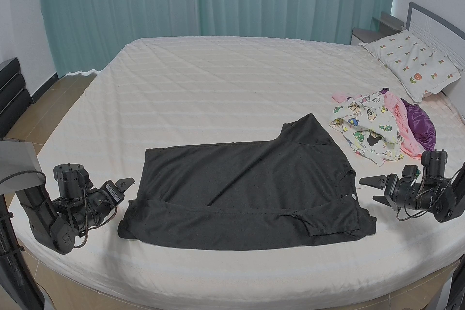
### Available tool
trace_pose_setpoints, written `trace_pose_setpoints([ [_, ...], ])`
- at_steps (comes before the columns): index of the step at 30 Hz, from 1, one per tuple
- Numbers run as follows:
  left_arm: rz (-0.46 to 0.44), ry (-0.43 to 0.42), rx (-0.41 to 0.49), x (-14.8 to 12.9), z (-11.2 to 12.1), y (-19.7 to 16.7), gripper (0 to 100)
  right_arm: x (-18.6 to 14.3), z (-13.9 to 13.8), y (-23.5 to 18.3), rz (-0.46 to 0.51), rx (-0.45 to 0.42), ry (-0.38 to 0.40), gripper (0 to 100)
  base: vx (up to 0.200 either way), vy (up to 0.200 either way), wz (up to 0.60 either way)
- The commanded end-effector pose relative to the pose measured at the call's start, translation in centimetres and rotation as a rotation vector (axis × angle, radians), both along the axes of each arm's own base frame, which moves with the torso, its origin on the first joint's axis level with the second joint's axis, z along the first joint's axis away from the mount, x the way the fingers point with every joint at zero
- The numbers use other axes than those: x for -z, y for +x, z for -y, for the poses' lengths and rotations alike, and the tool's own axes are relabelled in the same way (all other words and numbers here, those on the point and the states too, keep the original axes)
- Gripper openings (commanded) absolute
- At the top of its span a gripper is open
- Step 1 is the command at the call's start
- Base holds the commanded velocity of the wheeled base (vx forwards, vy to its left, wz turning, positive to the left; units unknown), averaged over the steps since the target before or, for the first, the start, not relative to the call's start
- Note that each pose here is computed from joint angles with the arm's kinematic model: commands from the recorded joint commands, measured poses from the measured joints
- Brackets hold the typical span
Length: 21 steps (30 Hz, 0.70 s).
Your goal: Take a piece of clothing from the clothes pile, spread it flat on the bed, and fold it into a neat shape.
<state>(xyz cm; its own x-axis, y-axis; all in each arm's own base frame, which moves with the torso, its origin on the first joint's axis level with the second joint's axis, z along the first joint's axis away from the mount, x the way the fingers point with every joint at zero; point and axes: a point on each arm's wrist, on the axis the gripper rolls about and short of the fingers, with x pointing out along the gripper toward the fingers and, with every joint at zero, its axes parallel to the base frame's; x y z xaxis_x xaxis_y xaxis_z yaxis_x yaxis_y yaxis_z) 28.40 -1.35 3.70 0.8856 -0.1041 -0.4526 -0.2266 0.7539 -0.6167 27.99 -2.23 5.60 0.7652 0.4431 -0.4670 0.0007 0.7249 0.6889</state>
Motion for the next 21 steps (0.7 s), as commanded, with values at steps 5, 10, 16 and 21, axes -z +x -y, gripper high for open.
trace_pose_setpoints([
  [5,0.004,-0.001,0.003,-0.09,0.07,-0.03,100,-0.04,-0.29,-0.05,0.001,-0.009,-0.003,100,0.0,0.0,0.0],
  [10,0.001,-0.001,0.009,-0.02,0.2,-0.06,100,-0.05,-0.65,-0.21,0.001,-0.023,-0.005,100,0.16,0.0,0.0],
  [16,-0.009,0.004,0.006,0.31,0.27,0.01,100,-0.02,-0.7,-0.24,-0.001,-0.024,-0.005,100,0.067,0.0,0.0],
  [21,-0.001,0.006,0.008,0.11,0.4,0.02,100,-0.06,-0.69,-0.25,0.001,-0.024,-0.007,100,0.0,0.0,0.0],
])
